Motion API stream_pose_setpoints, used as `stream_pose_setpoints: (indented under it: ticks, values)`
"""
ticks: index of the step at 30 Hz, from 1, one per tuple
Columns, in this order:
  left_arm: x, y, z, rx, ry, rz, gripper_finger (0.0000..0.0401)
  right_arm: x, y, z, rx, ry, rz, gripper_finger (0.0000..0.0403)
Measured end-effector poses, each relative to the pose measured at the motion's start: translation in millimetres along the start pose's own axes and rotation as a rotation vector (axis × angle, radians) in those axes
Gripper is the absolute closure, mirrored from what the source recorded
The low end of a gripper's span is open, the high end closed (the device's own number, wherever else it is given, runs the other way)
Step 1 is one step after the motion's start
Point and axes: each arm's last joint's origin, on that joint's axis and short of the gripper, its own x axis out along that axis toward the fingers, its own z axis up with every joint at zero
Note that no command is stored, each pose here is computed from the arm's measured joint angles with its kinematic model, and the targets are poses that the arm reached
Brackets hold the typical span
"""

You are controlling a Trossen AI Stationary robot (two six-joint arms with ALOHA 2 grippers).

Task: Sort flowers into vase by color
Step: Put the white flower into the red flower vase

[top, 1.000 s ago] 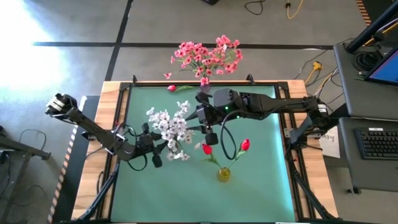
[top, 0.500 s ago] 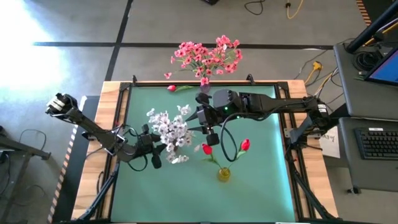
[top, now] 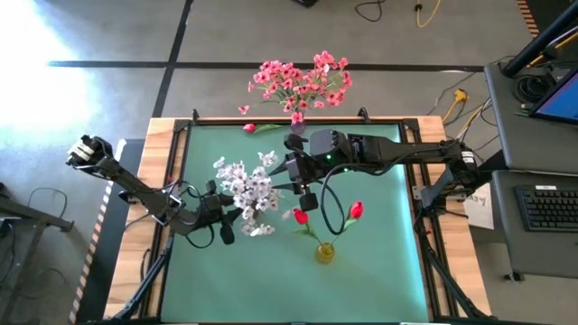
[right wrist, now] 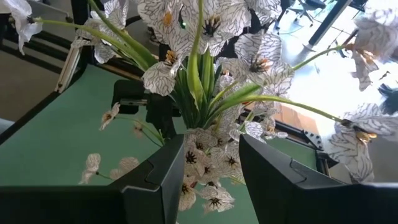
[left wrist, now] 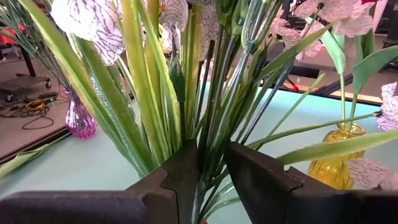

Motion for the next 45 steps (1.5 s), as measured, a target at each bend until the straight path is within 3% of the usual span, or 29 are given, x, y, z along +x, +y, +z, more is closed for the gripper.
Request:
stream_pose_setpoints:
  ticks: [45]
  values:
    - [0.0, 1.6, -1.6, 0.016, 0.001, 0.039, 0.0296, 1.4, 0.2, -0.9, 0.010, 0.004, 0.002, 0.0257]
